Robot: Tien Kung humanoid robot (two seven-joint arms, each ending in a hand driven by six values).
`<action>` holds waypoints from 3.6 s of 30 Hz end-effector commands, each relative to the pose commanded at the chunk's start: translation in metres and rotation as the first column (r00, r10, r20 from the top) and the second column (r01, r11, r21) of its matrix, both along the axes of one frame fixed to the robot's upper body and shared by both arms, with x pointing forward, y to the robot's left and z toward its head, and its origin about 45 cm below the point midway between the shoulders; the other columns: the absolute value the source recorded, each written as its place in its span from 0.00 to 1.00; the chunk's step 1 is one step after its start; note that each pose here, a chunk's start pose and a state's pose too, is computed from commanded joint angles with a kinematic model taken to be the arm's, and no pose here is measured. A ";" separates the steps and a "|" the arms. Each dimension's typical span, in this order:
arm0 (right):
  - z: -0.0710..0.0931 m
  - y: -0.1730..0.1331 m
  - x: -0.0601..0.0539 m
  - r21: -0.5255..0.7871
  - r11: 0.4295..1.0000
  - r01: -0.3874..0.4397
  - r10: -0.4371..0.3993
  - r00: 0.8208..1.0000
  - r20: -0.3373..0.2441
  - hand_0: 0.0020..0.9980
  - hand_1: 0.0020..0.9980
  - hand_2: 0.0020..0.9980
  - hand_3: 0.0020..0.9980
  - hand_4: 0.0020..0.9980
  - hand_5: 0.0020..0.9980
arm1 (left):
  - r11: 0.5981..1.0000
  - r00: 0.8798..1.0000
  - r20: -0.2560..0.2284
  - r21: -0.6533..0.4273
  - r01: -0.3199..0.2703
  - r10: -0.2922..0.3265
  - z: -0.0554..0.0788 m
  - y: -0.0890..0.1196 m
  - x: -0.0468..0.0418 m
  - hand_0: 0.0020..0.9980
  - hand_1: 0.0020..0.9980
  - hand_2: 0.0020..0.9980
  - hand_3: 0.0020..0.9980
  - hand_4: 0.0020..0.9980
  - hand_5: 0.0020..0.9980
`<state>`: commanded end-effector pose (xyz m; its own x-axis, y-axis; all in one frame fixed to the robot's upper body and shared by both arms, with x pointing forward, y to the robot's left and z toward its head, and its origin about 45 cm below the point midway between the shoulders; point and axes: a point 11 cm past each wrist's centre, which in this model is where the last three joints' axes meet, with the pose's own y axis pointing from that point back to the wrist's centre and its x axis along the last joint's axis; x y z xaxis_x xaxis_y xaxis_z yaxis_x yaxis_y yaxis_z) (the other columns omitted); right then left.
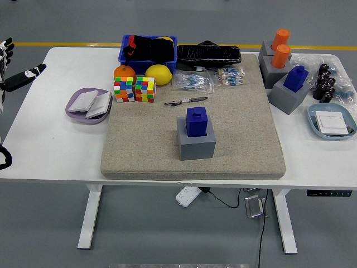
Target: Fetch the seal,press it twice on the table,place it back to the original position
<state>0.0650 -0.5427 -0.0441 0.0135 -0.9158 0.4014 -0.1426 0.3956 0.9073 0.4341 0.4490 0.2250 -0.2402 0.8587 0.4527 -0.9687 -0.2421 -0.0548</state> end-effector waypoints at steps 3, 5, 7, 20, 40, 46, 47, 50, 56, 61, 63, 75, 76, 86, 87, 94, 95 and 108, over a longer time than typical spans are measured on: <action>0.000 0.000 -0.001 0.001 1.000 0.003 -0.003 1.000 0.001 0.94 0.77 0.76 0.68 0.85 0.41 | 1.000 1.000 -0.002 0.001 0.002 -0.002 0.000 0.000 0.0000 0.96 1.00 1.00 1.00 0.94 0.26; -0.001 0.001 -0.002 0.003 1.000 0.004 -0.004 1.000 -0.001 0.94 0.77 0.76 0.68 0.85 0.41 | 1.000 1.000 -0.003 0.000 0.002 -0.002 0.000 0.000 -0.0002 0.96 1.00 1.00 1.00 0.94 0.26; -0.002 0.002 -0.003 0.005 1.000 0.006 -0.006 1.000 -0.002 0.94 0.77 0.76 0.68 0.85 0.41 | 1.000 1.000 -0.003 0.001 0.002 -0.002 0.000 0.000 -0.0003 0.96 1.00 1.00 1.00 0.94 0.26; -0.002 0.003 -0.002 0.006 1.000 0.016 -0.016 1.000 0.006 0.94 0.77 0.76 0.68 0.85 0.41 | 1.000 1.000 0.005 0.000 0.010 -0.010 0.005 -0.003 0.0026 0.96 1.00 1.00 1.00 0.94 0.26; -0.001 0.002 0.003 -0.001 1.000 0.023 -0.023 1.000 0.015 0.94 0.77 0.76 0.67 0.84 0.41 | 0.999 0.999 0.032 -0.017 0.029 -0.029 0.014 -0.010 0.0087 0.96 1.00 1.00 1.00 0.93 0.27; 0.000 0.002 0.004 -0.002 1.000 0.023 -0.022 1.000 0.016 0.94 0.77 0.76 0.67 0.84 0.41 | 0.999 0.999 0.032 -0.019 0.032 -0.031 0.015 -0.011 0.0091 0.96 1.00 1.00 1.00 0.93 0.28; -0.001 0.002 0.003 -0.001 1.000 0.022 -0.022 1.000 0.014 0.94 0.77 0.76 0.67 0.84 0.41 | 0.999 0.999 0.032 -0.019 0.031 -0.031 0.014 -0.011 0.0090 0.96 1.00 1.00 1.00 0.93 0.28; -0.001 0.002 0.001 -0.001 1.000 0.022 -0.022 1.000 0.010 0.94 0.77 0.75 0.67 0.83 0.41 | 0.999 0.999 0.031 -0.021 0.032 -0.031 0.014 -0.012 0.0090 0.96 1.00 1.00 1.00 0.93 0.27; 0.000 0.001 0.004 -0.003 1.000 0.022 -0.022 1.000 0.016 0.93 0.77 0.75 0.67 0.83 0.41 | 0.999 0.999 0.033 -0.020 0.033 -0.033 0.015 -0.012 0.0097 0.96 1.00 1.00 1.00 0.93 0.28; 0.000 0.001 0.005 -0.004 1.000 0.020 -0.019 1.000 0.017 0.93 0.77 0.75 0.67 0.83 0.41 | 0.999 0.999 0.030 -0.018 0.034 -0.034 0.015 -0.012 0.0096 0.96 1.00 1.00 1.00 0.93 0.28; 0.000 0.001 0.004 -0.005 1.000 0.019 -0.019 1.000 0.015 0.93 0.77 0.75 0.67 0.83 0.41 | 0.999 0.999 0.027 -0.017 0.034 -0.034 0.013 -0.012 0.0091 0.96 1.00 1.00 1.00 0.93 0.28; 0.001 0.000 0.005 -0.009 1.000 0.011 -0.011 1.000 0.011 0.93 0.76 0.75 0.67 0.82 0.40 | 0.999 0.999 0.020 -0.013 0.040 -0.040 0.012 -0.014 0.0093 0.96 1.00 1.00 1.00 0.92 0.31; 0.001 0.001 0.005 -0.008 1.000 0.011 -0.011 1.000 0.011 0.93 0.76 0.75 0.67 0.82 0.40 | 0.999 0.999 0.018 -0.012 0.042 -0.042 0.012 -0.015 0.0096 0.96 1.00 1.00 1.00 0.92 0.31; 0.001 -0.001 0.001 -0.014 1.000 0.013 -0.013 1.000 0.001 0.93 0.76 0.75 0.67 0.81 0.40 | 0.999 0.999 0.007 -0.012 0.048 -0.048 0.007 -0.017 0.0085 0.96 1.00 1.00 1.00 0.93 0.30; 0.001 -0.001 0.001 -0.014 1.000 0.014 -0.014 1.000 0.000 0.93 0.76 0.75 0.67 0.81 0.40 | 0.999 0.999 0.007 -0.012 0.048 -0.048 0.007 -0.017 0.0084 0.96 1.00 1.00 1.00 0.93 0.30; 0.000 0.001 0.001 -0.011 1.000 0.012 -0.012 1.000 -0.001 0.93 0.76 0.75 0.66 0.81 0.40 | 0.999 0.999 -0.001 -0.013 0.043 -0.043 0.003 -0.015 0.0061 0.96 1.00 1.00 1.00 0.92 0.30; 0.000 0.001 0.001 -0.011 1.000 0.014 -0.014 1.000 0.001 0.93 0.76 0.75 0.66 0.81 0.40 | 0.999 0.999 -0.002 -0.015 0.042 -0.042 0.003 -0.015 0.0059 0.96 1.00 1.00 1.00 0.92 0.30; -0.003 0.003 -0.006 -0.004 1.000 0.026 -0.026 1.000 -0.007 0.93 0.76 0.75 0.66 0.80 0.39 | 0.999 0.999 -0.001 -0.014 0.048 -0.048 0.004 -0.018 0.0078 0.96 1.00 1.00 1.00 0.92 0.29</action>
